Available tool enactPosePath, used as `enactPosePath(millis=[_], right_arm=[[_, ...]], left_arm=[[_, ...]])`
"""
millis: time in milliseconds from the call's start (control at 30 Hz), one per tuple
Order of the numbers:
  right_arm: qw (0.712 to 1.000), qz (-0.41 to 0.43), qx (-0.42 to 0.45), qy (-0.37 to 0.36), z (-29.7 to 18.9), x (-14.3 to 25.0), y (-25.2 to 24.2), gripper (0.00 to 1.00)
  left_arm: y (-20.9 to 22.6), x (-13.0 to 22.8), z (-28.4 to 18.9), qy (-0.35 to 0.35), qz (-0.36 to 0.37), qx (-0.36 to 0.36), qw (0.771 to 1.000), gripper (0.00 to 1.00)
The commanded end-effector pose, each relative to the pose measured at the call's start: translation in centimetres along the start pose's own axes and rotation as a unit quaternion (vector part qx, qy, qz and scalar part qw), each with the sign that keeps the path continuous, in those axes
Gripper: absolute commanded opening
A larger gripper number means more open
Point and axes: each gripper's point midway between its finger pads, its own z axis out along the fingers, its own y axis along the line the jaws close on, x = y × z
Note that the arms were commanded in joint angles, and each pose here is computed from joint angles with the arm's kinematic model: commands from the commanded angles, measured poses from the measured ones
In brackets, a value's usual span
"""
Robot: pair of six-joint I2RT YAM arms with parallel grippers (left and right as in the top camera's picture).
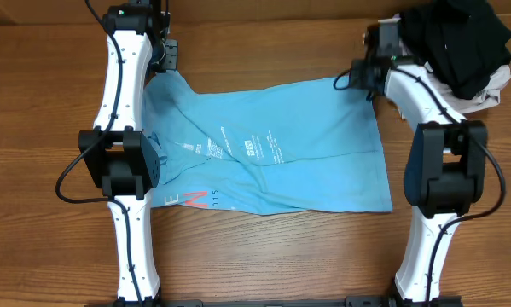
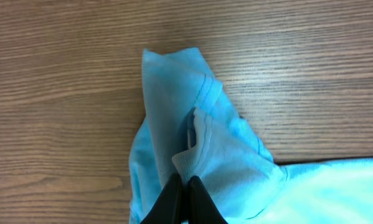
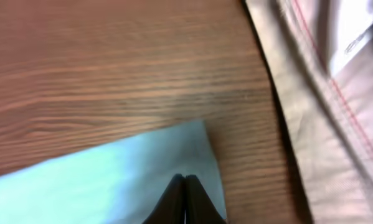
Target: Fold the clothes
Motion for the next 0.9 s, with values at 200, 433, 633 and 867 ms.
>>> enactPosePath(millis=[200, 433, 633, 867], right_arm=[[0.997, 0.004, -0.042, -0.065, -5.8, -5.7, 1.3, 0.38], [0.998, -0.007, -0.039, -0.053, -1.3, -4.5, 1.6, 0.70], [0.999, -0.012, -0.034, -0.026, 1.7, -2.6, 1.5, 0.70], [0.999, -0.013, -0.032, -0.011, 3.8, -1.4, 1.5, 0.74]], left_arm=[[0.4, -2.2, -6.3, -0.066, 0.001, -0.002, 0.998, 0.04], [-0.5, -2.2, -6.3, -0.065, 0.003, 0.027, 0.997, 0.04], [-0.6, -2.1, -6.3, -0.064, 0.003, 0.027, 0.998, 0.04], [-0.6, -2.1, -6.3, -0.064, 0.003, 0.027, 0.998, 0.04]])
